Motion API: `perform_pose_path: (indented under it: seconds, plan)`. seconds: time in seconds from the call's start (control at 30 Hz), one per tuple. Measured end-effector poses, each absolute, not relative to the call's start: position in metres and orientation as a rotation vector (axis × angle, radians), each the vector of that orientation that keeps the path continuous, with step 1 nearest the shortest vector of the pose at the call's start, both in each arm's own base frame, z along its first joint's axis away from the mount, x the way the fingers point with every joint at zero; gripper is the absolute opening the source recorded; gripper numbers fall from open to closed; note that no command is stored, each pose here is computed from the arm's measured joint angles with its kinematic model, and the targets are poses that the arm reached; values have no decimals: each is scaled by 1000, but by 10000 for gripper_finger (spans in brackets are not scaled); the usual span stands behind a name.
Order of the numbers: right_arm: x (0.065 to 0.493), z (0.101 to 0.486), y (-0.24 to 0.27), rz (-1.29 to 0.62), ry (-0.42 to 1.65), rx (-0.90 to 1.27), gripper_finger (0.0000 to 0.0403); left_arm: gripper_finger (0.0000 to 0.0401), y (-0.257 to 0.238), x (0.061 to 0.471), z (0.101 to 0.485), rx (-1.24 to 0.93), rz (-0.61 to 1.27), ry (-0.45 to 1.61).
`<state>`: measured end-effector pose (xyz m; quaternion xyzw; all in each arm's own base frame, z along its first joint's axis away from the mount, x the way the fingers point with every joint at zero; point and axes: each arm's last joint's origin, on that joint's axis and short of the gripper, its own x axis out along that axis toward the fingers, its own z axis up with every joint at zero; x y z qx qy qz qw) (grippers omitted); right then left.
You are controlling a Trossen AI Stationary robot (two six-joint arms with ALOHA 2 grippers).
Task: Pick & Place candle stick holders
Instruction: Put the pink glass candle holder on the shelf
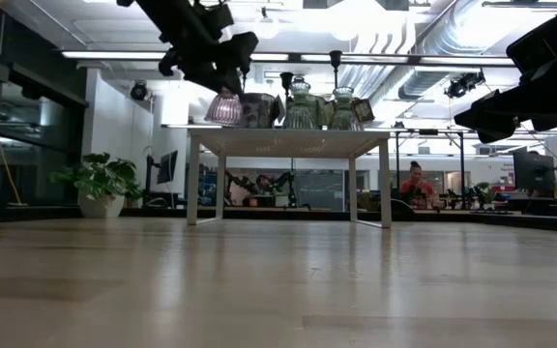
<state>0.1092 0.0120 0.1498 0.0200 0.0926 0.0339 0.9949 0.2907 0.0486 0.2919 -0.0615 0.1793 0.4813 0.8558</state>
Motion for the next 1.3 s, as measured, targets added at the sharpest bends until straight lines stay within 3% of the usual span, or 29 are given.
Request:
perform_pose_path:
  seconds: [0.4, 1.3]
  plan:
    - [109, 150, 12, 68, 185, 40, 221, 127, 74, 291, 291, -203, 988, 369]
    - [109, 150, 12, 68, 185, 40, 221, 127, 75, 299, 284, -185, 978, 377]
